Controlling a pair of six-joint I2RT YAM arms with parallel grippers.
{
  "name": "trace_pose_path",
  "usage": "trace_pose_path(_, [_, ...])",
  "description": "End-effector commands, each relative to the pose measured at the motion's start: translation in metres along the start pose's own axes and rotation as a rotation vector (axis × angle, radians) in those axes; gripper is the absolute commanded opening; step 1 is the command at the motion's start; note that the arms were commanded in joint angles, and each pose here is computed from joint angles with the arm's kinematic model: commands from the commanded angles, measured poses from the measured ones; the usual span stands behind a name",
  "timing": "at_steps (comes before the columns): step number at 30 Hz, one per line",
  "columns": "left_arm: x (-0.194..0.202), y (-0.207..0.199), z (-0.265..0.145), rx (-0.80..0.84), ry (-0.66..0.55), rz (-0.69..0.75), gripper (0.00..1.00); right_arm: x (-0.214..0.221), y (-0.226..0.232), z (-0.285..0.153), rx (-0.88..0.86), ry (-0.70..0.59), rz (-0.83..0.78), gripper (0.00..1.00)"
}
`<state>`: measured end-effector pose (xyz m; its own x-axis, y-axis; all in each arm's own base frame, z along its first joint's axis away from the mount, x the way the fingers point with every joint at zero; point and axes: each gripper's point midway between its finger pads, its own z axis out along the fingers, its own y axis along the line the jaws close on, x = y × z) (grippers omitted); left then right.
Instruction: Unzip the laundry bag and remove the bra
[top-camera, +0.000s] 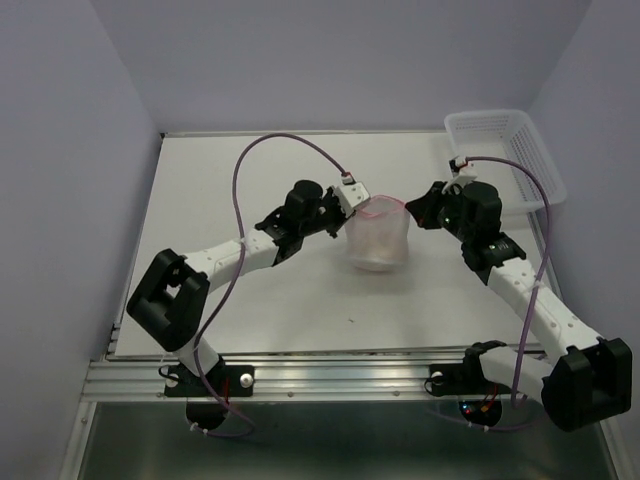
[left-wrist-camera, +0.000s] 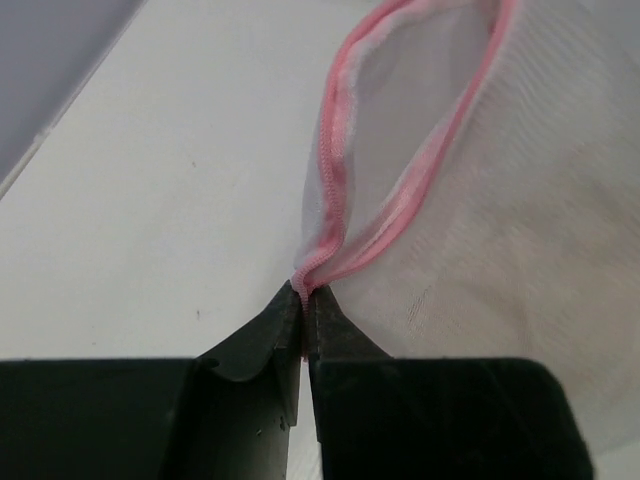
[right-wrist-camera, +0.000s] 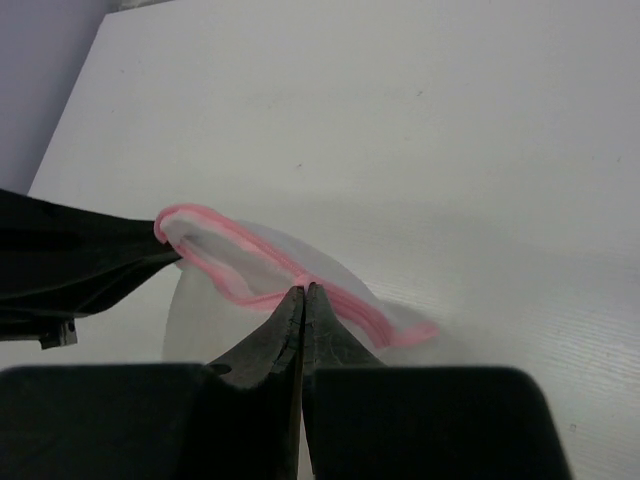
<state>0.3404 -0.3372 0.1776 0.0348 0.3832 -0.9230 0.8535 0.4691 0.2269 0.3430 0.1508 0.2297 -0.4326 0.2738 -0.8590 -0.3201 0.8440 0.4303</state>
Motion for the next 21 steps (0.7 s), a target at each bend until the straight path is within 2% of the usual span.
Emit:
trace_pose_path(1, [-0.02,0.047,0.01,-0.191,0.003,-0.092,0.17,-0.023,0.014,-0.001,-0.032,-0.098,-0.047,0.01])
trace_pose_path(2, [-0.02,0.046,0.01,-0.184,0.01,-0.098,0.69,-0.017,0.015,0.002,-0.036,-0.079,-0.036,0.01])
trace_pose_path(3, [-0.025,0.041,0.009,-0.152,0.006,-0.095,0.98,-0.011,0.016,0.004,-0.04,-0.067,-0.03,0.01])
trace_pose_path(8, [-0.034,0.005,-0.014,0.029,-0.025,-0.056,0.99,0.016,0.028,0.01,-0.053,-0.012,-0.029,0.01])
trace_pose_path(11, [-0.056,-0.011,-0.039,0.085,-0.12,-0.022,0.99,0.02,0.036,0.01,-0.07,-0.002,-0.032,0.01])
trace_pose_path(14, [-0.063,-0.023,-0.048,0.145,-0.158,0.006,0.99,0.02,0.039,0.008,-0.077,-0.005,-0.036,0.01])
trace_pose_path(16, [-0.07,-0.027,-0.049,0.17,-0.177,0.03,0.99,0.02,0.04,0.007,-0.082,-0.006,-0.035,0.01])
trace_pose_path(21, [-0.071,-0.03,-0.034,0.235,-0.121,0.09,0.99,0.023,0.046,0.004,-0.112,0.003,-0.043,0.01])
